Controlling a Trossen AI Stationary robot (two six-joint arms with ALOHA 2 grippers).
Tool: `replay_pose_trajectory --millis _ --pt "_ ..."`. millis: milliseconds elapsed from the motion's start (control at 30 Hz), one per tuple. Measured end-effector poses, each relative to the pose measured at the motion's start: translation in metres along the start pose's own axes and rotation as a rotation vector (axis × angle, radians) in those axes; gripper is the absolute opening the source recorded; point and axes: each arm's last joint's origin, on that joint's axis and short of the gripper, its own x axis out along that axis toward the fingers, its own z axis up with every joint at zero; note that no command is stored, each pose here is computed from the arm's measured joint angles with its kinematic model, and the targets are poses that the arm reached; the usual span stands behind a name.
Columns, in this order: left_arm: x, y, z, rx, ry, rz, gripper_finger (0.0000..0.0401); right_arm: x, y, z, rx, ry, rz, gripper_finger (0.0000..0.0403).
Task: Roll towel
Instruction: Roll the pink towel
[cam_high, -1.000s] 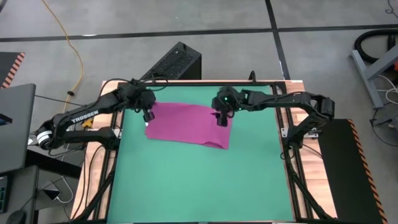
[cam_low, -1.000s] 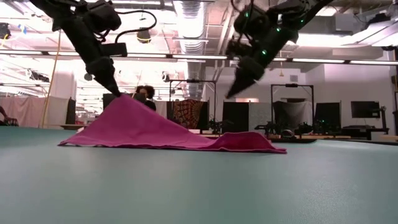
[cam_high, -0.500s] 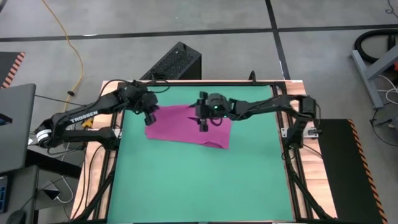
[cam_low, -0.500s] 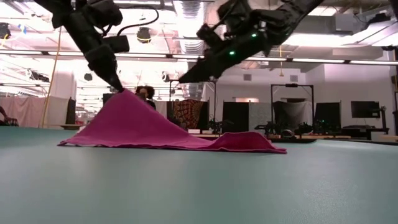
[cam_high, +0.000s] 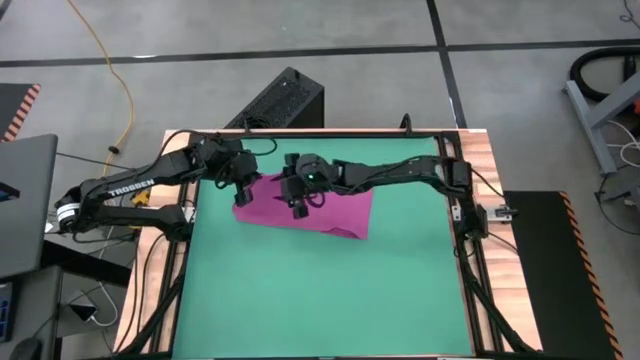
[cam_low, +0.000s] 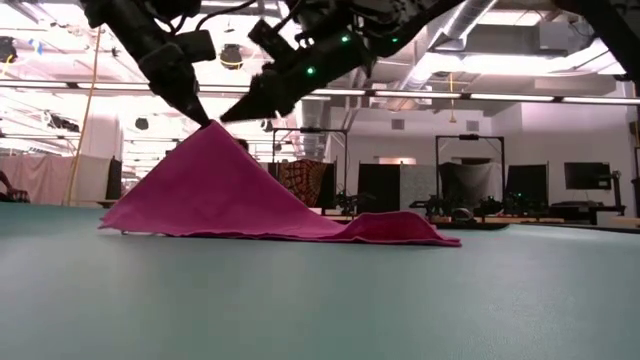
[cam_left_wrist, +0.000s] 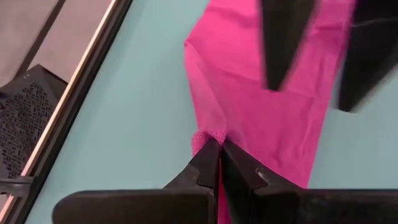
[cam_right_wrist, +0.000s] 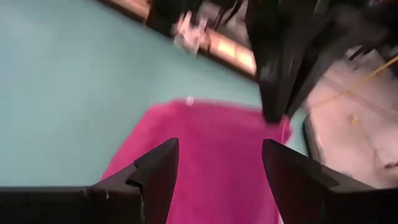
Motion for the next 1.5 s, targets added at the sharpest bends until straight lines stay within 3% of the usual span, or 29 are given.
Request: replay_pose_trajectory --millis 433,1300,1500 --pt "0.0 -0.008 0.0 0.029 0.016 -0.012 0.0 0.005 -0.022 -0.004 0.019 0.0 -0.047 0.0255" --pt "0.0 -0.024 0.01 0.034 -0.066 -0.06 0.0 0.005 -0.02 -0.002 0.021 -0.02 -0.024 0.0254" --pt "-0.001 -0.026 0.011 0.043 -0.073 -0.068 0.0 0.005 -0.02 -0.002 0.03 -0.016 -0.023 0.0208"
